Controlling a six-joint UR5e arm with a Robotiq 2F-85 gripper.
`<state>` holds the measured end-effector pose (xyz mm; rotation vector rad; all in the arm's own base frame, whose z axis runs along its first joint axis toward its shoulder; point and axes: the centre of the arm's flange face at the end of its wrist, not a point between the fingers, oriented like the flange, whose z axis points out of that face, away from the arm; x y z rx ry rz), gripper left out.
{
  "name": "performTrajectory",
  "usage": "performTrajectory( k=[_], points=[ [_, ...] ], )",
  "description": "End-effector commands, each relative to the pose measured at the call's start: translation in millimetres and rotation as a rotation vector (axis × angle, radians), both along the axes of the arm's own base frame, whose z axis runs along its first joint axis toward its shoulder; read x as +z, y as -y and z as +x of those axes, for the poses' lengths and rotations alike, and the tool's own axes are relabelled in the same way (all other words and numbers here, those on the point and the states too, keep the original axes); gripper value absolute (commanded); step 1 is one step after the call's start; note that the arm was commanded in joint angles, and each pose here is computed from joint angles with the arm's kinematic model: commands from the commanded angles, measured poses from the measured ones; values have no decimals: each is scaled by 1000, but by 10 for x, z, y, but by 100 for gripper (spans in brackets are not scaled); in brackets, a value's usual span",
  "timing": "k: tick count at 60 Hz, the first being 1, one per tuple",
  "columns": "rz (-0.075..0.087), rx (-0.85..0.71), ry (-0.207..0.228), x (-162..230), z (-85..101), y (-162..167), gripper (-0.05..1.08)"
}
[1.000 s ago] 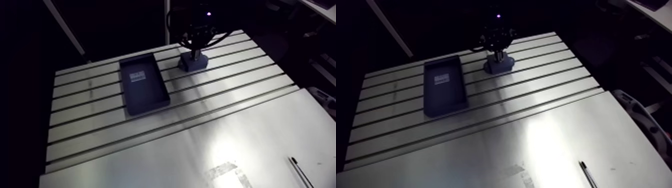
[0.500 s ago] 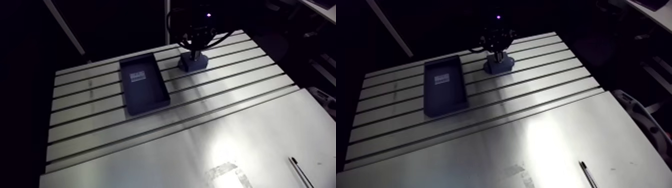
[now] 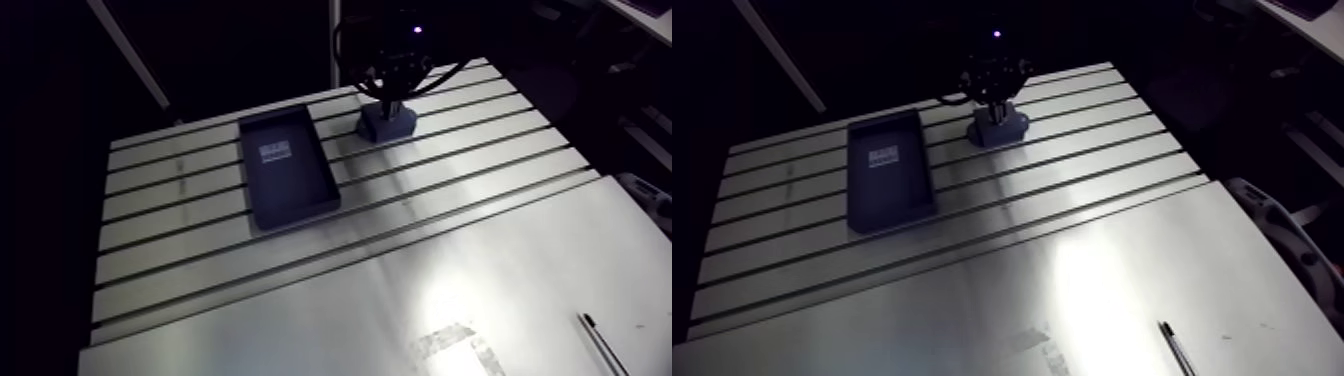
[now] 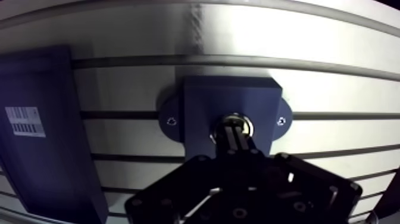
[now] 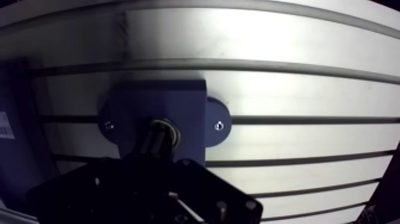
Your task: Pick up the bearing and press it into the housing until flush.
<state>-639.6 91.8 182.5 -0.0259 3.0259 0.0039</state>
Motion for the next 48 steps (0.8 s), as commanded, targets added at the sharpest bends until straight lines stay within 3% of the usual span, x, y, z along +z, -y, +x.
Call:
performTrajectory(
  k=[1, 48],
  points=[
    [0, 0, 1, -8, 1, 1, 107],
    [2, 0, 0, -5, -9, -4, 107]
  ],
)
